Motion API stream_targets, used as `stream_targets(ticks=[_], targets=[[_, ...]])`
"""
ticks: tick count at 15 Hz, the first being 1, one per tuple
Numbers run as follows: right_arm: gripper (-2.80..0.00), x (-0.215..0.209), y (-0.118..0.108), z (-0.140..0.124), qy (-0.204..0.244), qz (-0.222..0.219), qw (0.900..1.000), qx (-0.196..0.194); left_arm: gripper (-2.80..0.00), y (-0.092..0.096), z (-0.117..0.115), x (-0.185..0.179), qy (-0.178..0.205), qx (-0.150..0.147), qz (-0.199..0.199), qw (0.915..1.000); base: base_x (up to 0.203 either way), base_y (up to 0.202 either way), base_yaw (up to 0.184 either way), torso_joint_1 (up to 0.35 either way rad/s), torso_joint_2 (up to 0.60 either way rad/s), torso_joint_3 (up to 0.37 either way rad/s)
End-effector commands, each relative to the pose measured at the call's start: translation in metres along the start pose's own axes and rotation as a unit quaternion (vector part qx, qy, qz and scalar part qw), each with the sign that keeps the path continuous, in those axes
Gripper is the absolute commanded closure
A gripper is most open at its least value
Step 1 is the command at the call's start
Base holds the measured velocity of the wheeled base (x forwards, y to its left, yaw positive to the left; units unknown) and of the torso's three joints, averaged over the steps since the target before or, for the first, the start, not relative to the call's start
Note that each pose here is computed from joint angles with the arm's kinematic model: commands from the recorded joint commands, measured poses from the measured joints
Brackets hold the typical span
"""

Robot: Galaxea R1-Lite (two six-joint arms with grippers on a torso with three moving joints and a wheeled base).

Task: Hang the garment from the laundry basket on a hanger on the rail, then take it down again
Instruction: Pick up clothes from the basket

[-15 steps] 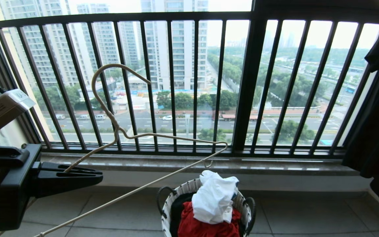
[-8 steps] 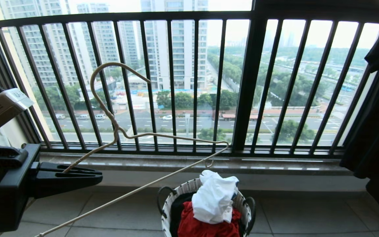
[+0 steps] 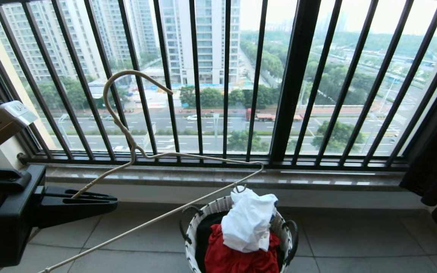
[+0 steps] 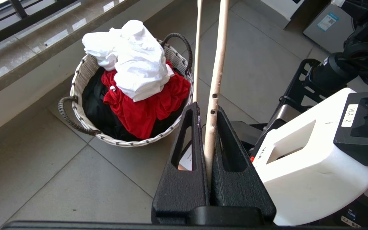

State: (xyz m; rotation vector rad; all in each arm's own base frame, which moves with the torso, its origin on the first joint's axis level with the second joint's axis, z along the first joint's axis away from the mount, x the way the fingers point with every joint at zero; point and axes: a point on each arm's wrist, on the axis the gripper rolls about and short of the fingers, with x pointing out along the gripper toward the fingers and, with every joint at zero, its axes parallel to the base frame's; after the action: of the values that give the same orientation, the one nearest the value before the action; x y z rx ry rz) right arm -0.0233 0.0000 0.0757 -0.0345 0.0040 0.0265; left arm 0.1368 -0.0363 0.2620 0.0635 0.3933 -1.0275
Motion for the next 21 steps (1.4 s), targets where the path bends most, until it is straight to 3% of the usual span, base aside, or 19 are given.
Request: stream_targets(ticks=[1,9,21], targets=[[0.00,0.000,0.000,0.000,0.001,0.001,1.000,0.000,0.00,-0.001,0.000,0.000,0.000,0.000,-0.002,1.0000,0.000,0.000,0.000,0.000,0.00,-0.188],[0.00,0.000,0.000,0.000,0.001,0.001,1.000,0.000,0.00,-0.012,0.001,-0.010,-0.016,0.018,0.003,0.9997,0.000,0.000,0.000,0.004,0.00,-0.199],[0.00,0.000,0.000,0.000,0.001,0.001,1.000,0.000,0.00,-0.001,0.000,-0.001,-0.001,0.001,-0.003,1.0000,0.000,0.000,0.000,0.004,0.00,-0.197]])
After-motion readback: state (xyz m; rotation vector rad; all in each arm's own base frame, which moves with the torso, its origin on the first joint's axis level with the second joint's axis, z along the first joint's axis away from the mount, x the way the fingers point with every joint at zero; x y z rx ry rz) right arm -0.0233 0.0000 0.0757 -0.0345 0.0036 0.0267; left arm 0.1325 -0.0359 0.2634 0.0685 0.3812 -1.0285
